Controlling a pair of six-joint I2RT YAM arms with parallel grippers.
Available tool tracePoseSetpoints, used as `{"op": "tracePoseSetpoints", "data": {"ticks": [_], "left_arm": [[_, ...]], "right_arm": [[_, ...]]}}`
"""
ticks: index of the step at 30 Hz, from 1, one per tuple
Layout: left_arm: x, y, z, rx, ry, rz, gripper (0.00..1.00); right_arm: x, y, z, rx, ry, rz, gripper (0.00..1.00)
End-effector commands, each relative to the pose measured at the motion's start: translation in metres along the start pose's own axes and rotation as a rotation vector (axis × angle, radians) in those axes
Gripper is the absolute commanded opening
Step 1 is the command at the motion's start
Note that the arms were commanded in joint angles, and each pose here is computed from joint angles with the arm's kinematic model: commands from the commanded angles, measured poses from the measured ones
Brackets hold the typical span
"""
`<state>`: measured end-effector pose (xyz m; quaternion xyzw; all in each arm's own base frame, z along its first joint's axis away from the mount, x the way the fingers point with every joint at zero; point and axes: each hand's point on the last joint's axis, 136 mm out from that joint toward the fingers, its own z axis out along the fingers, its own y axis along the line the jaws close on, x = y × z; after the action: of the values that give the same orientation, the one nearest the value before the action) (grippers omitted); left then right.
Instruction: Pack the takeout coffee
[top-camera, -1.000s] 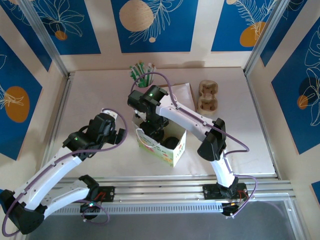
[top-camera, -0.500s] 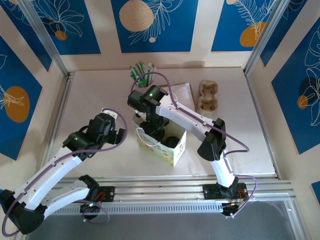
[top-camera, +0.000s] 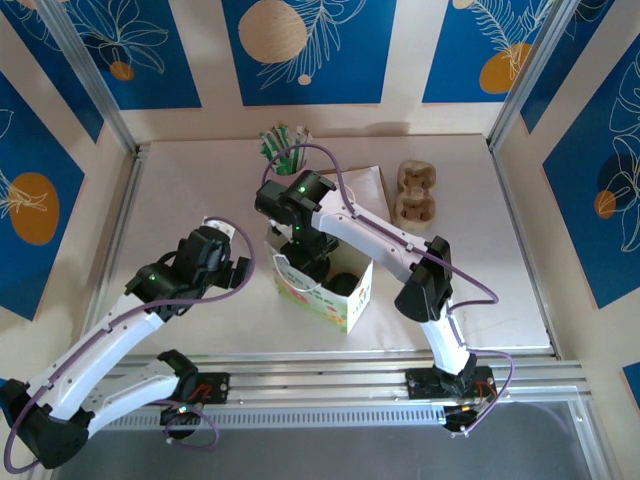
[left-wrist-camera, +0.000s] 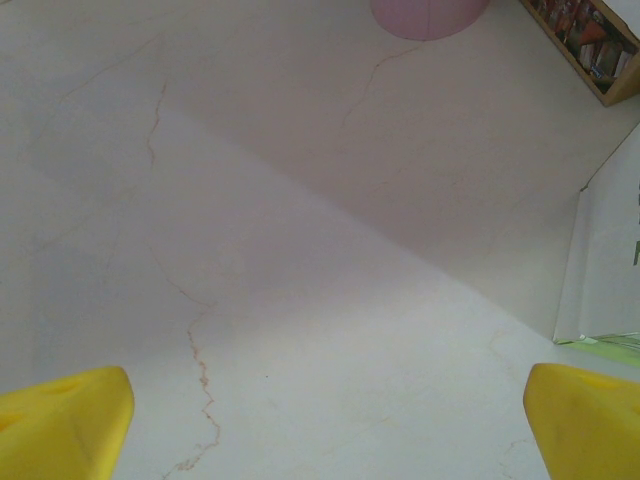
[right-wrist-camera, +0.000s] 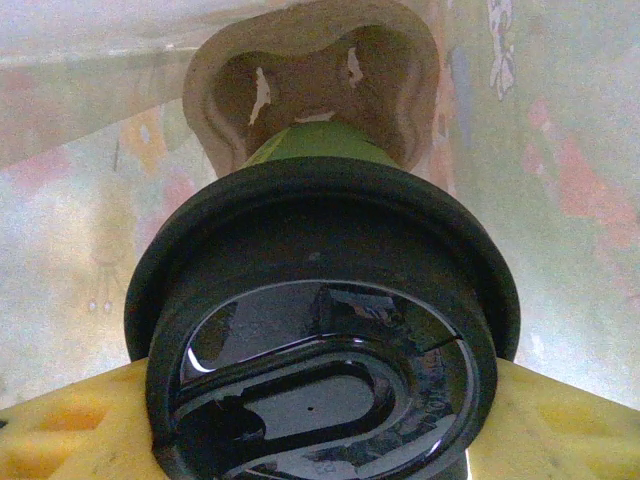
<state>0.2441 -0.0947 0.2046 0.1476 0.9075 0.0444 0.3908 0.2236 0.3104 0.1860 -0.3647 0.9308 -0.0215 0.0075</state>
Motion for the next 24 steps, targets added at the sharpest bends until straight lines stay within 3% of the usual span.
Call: {"op": "tracePoseSetpoints", "data": {"ticks": [1, 24], "left_arm": [[0.003, 0.0025, -0.0001, -0.001, 0.001, -0.003, 1.0], [0.0032, 0.0029, 0.0005, -0.005, 0.003, -0.003, 1.0]], "right_arm": [[0.0396, -0.015, -0.0065, 0.046, 0.146, 0.017, 0.65], [0.0372, -0.0241, -0.0127, 0.058, 0.119, 0.033, 0.65]]}}
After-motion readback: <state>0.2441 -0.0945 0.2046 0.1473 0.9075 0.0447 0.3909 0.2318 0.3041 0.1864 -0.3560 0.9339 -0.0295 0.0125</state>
